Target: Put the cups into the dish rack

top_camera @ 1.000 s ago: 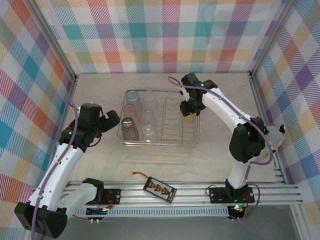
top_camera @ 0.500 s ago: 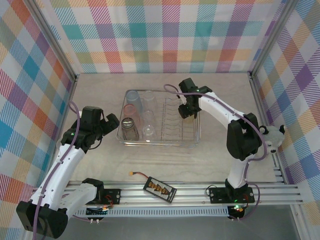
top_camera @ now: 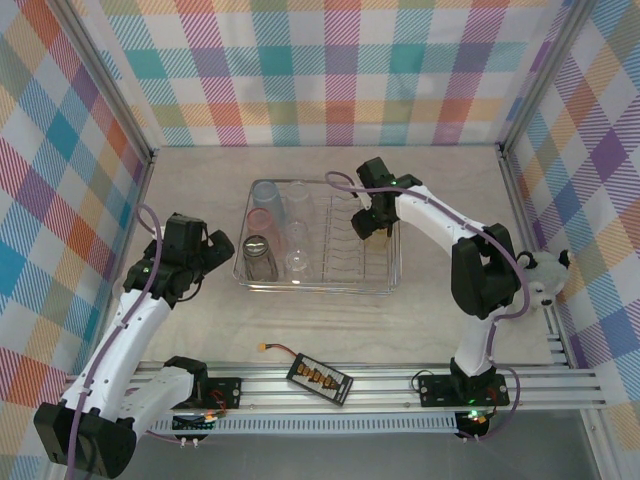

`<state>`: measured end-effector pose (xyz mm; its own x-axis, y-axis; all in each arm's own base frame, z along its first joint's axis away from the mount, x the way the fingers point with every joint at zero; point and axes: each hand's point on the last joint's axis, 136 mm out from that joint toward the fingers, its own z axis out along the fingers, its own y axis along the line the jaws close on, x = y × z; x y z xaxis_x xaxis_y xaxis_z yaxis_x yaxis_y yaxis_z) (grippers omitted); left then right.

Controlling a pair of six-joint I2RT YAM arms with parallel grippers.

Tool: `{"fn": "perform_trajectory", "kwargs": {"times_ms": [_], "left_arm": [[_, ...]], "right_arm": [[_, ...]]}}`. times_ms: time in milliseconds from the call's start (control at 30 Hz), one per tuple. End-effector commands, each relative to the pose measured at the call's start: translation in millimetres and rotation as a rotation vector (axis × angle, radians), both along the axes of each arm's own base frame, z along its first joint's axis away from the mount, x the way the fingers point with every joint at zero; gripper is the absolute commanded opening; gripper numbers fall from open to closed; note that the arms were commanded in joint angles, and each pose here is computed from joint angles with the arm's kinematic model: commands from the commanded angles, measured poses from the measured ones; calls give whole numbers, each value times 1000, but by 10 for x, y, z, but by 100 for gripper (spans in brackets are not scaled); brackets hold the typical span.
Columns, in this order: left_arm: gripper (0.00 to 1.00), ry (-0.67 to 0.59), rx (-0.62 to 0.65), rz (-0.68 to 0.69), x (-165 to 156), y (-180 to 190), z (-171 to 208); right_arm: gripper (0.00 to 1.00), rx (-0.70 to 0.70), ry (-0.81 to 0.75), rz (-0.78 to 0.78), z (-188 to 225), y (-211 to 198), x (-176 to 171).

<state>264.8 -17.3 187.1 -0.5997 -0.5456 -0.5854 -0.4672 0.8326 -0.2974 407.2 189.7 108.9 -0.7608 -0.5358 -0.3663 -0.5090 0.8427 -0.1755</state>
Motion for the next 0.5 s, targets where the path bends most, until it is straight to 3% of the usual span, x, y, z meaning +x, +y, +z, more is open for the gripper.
{"fn": "perform_trajectory", "kwargs": {"times_ms": [0, 167, 267, 467], "left_arm": [[100, -2, 35, 82, -74, 179, -12], [100, 8, 89, 120, -146, 325, 12], [100, 20, 158, 170, -175, 488, 58], [100, 210, 310, 316, -296, 918, -39]], "right_arm": [[80, 16, 16, 4, -32, 44, 37], [82, 19, -17, -13, 227, -7, 14], [82, 116, -33, -60, 508, 25, -34], [82, 281, -84, -83, 1078, 78, -205]]}}
